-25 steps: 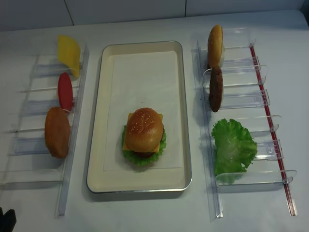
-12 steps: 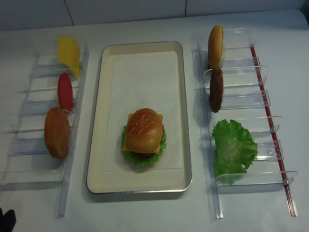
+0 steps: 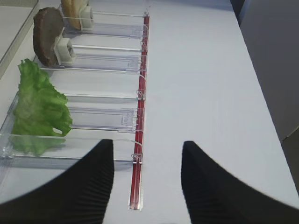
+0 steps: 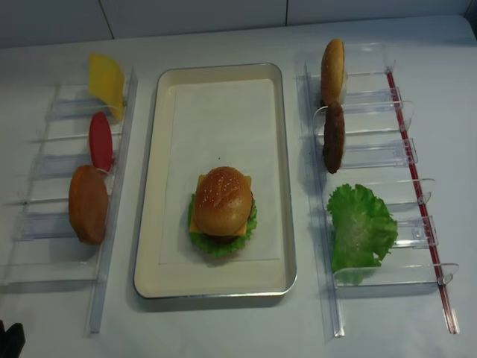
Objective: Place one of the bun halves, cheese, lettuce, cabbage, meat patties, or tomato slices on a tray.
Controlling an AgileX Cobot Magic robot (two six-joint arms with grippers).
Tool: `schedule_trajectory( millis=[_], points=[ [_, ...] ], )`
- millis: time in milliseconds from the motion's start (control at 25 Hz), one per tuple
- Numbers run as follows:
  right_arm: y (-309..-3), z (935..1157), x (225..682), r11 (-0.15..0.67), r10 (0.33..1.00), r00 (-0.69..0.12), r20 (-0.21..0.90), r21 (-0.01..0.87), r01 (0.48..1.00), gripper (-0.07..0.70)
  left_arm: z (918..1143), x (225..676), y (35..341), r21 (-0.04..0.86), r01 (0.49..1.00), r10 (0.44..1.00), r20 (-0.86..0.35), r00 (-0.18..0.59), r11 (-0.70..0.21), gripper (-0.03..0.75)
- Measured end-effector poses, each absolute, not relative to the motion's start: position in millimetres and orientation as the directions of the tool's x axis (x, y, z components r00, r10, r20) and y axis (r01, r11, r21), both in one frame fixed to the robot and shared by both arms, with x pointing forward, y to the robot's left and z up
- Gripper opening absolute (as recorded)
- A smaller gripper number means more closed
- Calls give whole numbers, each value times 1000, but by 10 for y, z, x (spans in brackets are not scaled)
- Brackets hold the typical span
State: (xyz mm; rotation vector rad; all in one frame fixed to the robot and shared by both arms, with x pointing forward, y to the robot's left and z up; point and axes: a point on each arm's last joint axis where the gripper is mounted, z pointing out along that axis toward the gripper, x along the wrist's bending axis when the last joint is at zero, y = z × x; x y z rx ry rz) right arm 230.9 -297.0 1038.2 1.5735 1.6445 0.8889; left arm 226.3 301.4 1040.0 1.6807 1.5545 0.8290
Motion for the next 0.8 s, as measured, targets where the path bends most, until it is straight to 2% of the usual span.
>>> schedule_trajectory(
  millis=[800],
  points=[
    [-2970,10382,2309,36,999,-35,-21,846,532,344,10400,2263,3014,831,555,997,-1,78,-43,168]
  ],
)
